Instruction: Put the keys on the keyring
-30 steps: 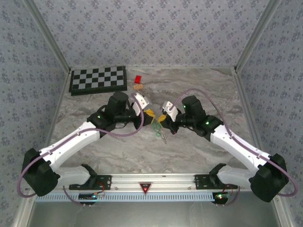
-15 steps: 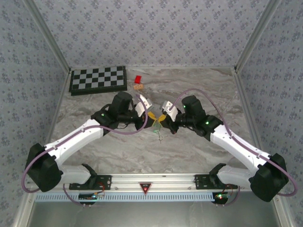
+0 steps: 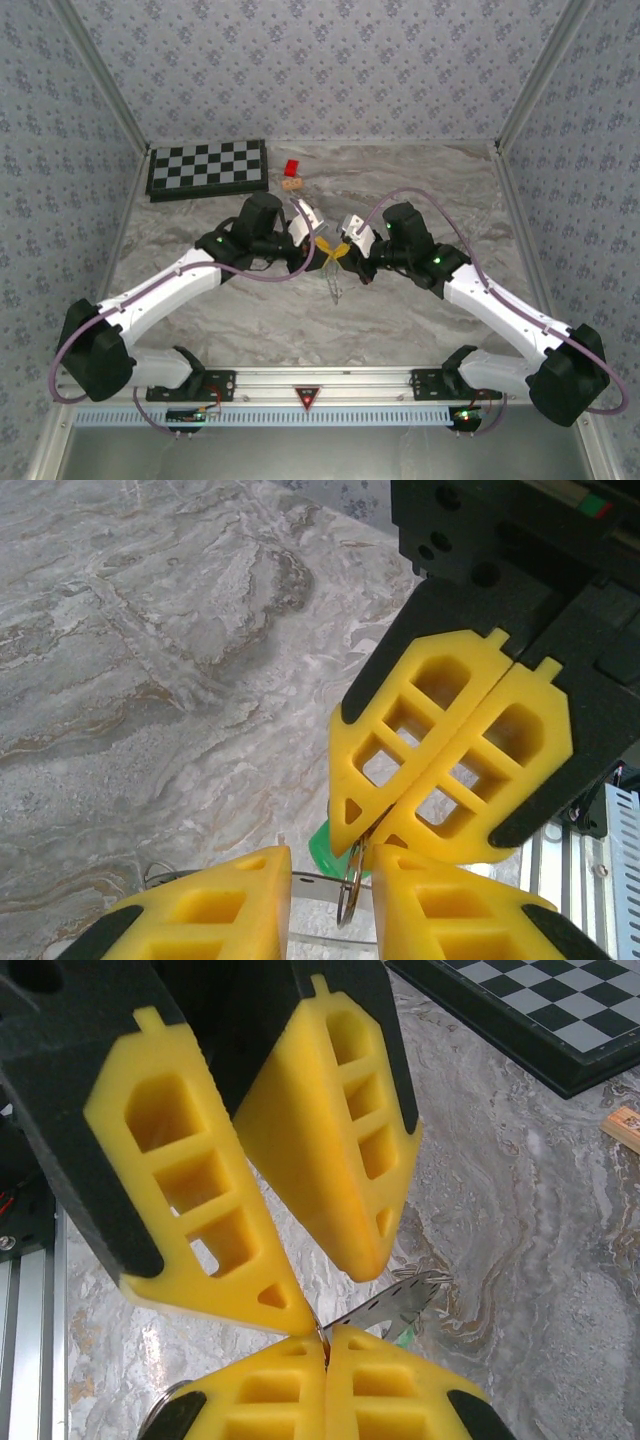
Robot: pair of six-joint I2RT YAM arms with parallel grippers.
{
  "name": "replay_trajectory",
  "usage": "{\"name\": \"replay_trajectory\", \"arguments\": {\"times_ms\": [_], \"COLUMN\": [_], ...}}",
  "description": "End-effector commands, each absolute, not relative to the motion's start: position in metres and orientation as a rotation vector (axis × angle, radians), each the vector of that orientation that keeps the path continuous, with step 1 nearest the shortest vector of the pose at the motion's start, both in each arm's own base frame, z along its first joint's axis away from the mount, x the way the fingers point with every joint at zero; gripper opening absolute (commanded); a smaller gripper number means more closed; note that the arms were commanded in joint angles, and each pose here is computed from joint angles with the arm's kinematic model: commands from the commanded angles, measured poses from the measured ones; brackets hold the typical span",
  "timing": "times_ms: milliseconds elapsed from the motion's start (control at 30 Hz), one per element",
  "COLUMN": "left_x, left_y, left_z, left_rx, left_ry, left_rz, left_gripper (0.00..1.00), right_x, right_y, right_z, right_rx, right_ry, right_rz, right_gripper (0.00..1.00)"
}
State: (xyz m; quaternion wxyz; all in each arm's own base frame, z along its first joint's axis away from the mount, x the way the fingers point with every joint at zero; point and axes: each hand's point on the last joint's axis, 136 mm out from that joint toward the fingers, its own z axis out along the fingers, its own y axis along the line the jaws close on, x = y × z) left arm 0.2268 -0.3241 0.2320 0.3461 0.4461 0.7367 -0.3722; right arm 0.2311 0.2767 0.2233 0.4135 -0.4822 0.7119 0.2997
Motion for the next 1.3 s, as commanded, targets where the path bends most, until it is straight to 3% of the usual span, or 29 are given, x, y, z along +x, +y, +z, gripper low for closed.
{"name": "replay_trajectory", "arguments": {"times_ms": [0, 600, 767, 900, 967, 1100, 1167, 1267], "left_x": [0.221, 0.222, 0.223, 0.223, 0.224, 0.226, 0.228, 0.229], "left_y": [-0.331, -0.329, -0.331, -0.333, -0.333, -0.332, -0.332, -0.331], "left_z": [0.241, 0.235, 0.236, 0.238, 0.238, 0.24, 0.243, 0.249], "left_rx": [1.209, 1.214, 1.211, 1.208, 1.204, 1.19, 1.175, 1.155], "left_ry": [1.881, 1.906, 1.901, 1.892, 1.891, 1.885, 1.871, 1.844], "left_rz": [-1.001, -0.976, -0.986, -0.992, -0.989, -0.982, -0.977, -0.969], "left_gripper": [0.27, 0.25, 0.2, 0.1, 0.0, 0.0, 0.0, 0.0], "right_x": [0.23, 0.232, 0.229, 0.227, 0.228, 0.23, 0.233, 0.236], "right_y": [0.283, 0.277, 0.279, 0.281, 0.281, 0.279, 0.276, 0.27], "right_z": [0.242, 0.247, 0.247, 0.246, 0.246, 0.246, 0.248, 0.254], "right_rx": [-1.212, -1.173, -1.184, -1.193, -1.192, -1.171, -1.141, -1.092], "right_ry": [1.726, 1.703, 1.701, 1.698, 1.699, 1.704, 1.707, 1.69], "right_rz": [0.772, 0.791, 0.812, 0.82, 0.818, 0.798, 0.782, 0.753], "right_gripper": [0.0, 0.0, 0.0, 0.0, 0.0, 0.0, 0.16, 0.27]}}
